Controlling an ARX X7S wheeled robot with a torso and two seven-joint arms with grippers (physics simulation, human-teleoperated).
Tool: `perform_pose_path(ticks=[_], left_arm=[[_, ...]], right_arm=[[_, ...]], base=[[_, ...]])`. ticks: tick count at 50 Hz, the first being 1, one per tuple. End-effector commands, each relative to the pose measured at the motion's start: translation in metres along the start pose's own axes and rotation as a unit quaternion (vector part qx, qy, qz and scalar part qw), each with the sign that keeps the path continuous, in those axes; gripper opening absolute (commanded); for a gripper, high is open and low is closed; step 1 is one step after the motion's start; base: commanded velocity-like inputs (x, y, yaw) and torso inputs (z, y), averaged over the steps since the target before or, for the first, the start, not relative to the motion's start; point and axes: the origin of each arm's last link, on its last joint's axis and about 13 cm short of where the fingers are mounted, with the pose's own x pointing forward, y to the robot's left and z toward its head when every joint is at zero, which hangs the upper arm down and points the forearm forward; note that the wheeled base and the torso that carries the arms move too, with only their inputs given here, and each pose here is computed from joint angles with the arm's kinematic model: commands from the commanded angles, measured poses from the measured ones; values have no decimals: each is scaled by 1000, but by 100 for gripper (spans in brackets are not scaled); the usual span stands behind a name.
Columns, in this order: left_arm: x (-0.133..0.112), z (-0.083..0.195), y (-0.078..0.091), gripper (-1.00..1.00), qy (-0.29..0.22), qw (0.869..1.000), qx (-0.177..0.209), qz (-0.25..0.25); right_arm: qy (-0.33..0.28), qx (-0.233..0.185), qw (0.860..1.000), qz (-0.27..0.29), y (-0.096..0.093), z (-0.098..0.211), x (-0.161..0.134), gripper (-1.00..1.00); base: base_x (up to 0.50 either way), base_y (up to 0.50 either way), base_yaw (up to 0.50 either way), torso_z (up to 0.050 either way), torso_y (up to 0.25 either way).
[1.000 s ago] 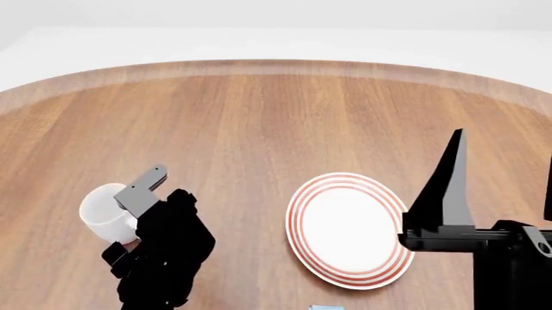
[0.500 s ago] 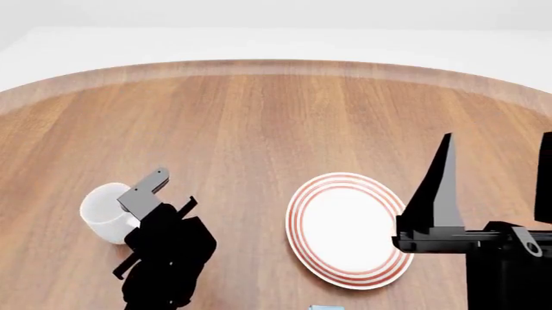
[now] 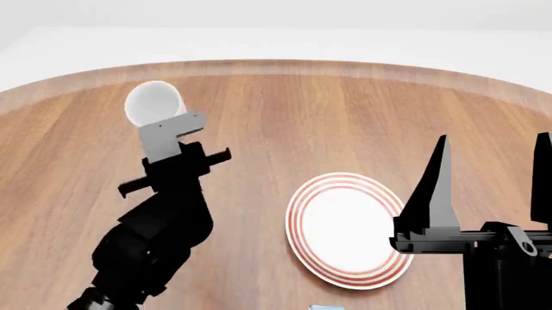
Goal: Pick up the white mug and put it on the plate, and put the chocolate pudding to the right of the plate.
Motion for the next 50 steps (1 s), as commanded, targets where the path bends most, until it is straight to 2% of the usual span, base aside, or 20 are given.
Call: perform_pose_path(ticks=[1,4,6,7,10,13,14,19,22,23,24,27,32,35,36,41,45,47,48,50], left_arm=[[-45,54,-4,-100,-69,959,109,-253],[-47,62,-5,-100,-72,942,145,-293],[-47,64,-6,-100,-79,937,156,-301],[-48,67,-7,-100,-71,931,151,-324],[-47,77,-10,-100,-74,910,171,-371],[-45,81,-11,-100,-72,903,182,-382],[-40,89,-12,-100,-76,896,204,-388],[-29,105,-15,-100,-62,884,218,-409],[-27,112,-19,-100,-41,866,218,-449],[-27,112,-19,-100,-41,866,218,-449],[-24,113,-22,-100,-28,864,235,-443],[-19,119,-27,-100,-11,845,243,-476],[-16,125,-30,-100,15,823,240,-515],[-16,126,-31,-100,26,816,229,-530],[-16,126,-31,-100,35,802,222,-553],[-11,120,-33,-100,51,793,236,-560],[-16,113,-34,-100,55,761,253,-594],[-17,110,-35,-100,52,757,251,-602],[-18,106,-36,-100,51,750,255,-608],[-15,98,-38,-100,53,748,263,-608]], right_arm=[[-7,-11,1000,-1,-2,1,0,100],[-7,-11,1000,-1,-2,2,0,100],[-8,-11,1000,-2,-2,3,0,100],[-8,-11,1000,-2,-2,3,1,100],[-8,-11,1000,-3,-3,2,1,100],[-9,-11,1000,-3,-3,2,1,100],[-9,-11,1000,-3,-3,3,1,100],[-8,-12,1000,-3,-3,3,2,100],[-8,-13,1000,-3,-4,3,2,100],[-8,-13,1000,-3,-3,3,2,100],[-8,-14,1000,-3,-3,3,2,100],[-7,-13,1000,-3,-4,2,2,100],[-7,-13,1000,-4,-4,2,2,100],[-7,-13,1000,-3,-3,3,2,100],[-8,-13,1000,-3,-4,3,2,100],[-7,-13,1000,-4,-4,3,2,100],[-7,-13,1000,-4,-3,3,2,100],[-7,-13,1000,-4,-3,3,2,100],[-7,-13,1000,-3,-3,3,2,100],[-8,-13,1000,-3,-3,3,2,100]], base=[[0,0,0,0,0],[0,0,0,0,0],[0,0,0,0,0],[0,0,0,0,0],[0,0,0,0,0],[0,0,0,0,0],[0,0,0,0,0],[0,0,0,0,0],[0,0,0,0,0],[0,0,0,0,0],[0,0,0,0,0],[0,0,0,0,0],[0,0,0,0,0],[0,0,0,0,0],[0,0,0,0,0],[0,0,0,0,0],[0,0,0,0,0],[0,0,0,0,0],[0,0,0,0,0],[0,0,0,0,0]])
